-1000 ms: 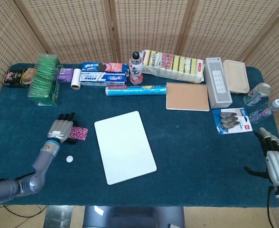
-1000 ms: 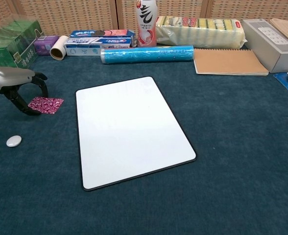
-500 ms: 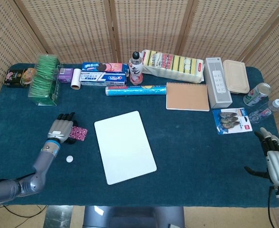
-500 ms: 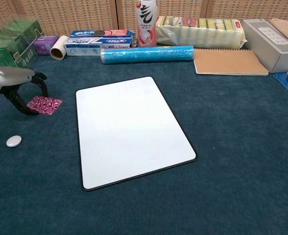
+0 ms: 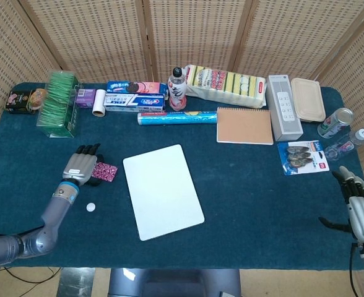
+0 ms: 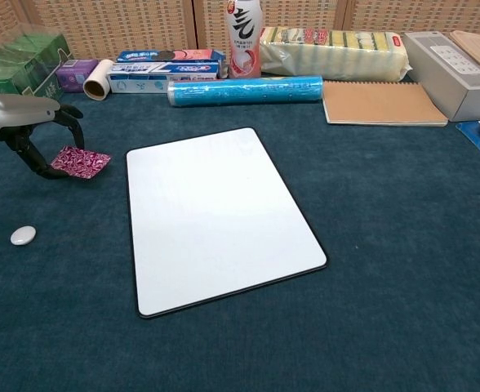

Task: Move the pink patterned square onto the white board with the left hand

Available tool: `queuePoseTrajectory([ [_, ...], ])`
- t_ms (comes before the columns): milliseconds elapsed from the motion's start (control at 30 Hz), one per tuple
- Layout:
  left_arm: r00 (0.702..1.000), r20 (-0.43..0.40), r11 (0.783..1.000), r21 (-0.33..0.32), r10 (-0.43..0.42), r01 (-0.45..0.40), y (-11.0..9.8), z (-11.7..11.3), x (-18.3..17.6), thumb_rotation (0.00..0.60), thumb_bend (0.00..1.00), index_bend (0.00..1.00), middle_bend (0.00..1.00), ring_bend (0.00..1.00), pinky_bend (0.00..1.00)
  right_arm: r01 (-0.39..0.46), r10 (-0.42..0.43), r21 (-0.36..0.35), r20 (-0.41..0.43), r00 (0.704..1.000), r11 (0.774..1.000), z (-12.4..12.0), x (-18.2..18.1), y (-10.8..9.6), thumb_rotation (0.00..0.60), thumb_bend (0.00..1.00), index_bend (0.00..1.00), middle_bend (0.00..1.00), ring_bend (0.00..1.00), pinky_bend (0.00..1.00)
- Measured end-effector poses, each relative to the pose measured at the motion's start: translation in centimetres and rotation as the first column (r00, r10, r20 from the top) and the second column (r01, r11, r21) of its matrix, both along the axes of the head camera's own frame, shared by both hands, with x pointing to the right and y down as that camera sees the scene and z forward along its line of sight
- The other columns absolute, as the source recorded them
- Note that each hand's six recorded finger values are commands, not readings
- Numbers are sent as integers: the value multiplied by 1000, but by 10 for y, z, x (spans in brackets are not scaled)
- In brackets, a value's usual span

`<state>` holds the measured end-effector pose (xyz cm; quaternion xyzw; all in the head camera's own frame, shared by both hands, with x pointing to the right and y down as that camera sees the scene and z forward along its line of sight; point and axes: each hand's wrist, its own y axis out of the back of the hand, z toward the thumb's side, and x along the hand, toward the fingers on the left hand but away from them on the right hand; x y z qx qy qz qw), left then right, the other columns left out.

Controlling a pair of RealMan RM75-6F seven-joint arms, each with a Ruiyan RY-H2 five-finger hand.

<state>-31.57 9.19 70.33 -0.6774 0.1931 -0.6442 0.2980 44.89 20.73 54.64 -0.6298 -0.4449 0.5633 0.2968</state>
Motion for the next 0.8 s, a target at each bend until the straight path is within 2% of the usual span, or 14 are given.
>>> queuePoseTrajectory([
  [233, 999, -25, 999, 20, 31, -30, -5, -15, 24, 600, 261, 540, 0, 0, 15, -1, 1, -3, 3, 1000, 1000, 0, 0, 0, 600, 0, 21, 0, 0, 0],
  [500, 994, -38, 994, 47, 103, -101, -10, -32, 77, 600, 260, 540, 0, 0, 15, -7, 7, -3, 8, 1000, 1000, -1, 2, -1, 600, 0, 21, 0, 0, 0],
  [800, 988, -61, 990, 20, 143, -142, 0, -26, 139, 600, 257, 540, 0, 0, 15, -8, 8, -8, 17, 1000, 1000, -1, 3, -2, 600, 0, 21, 0, 0, 0],
])
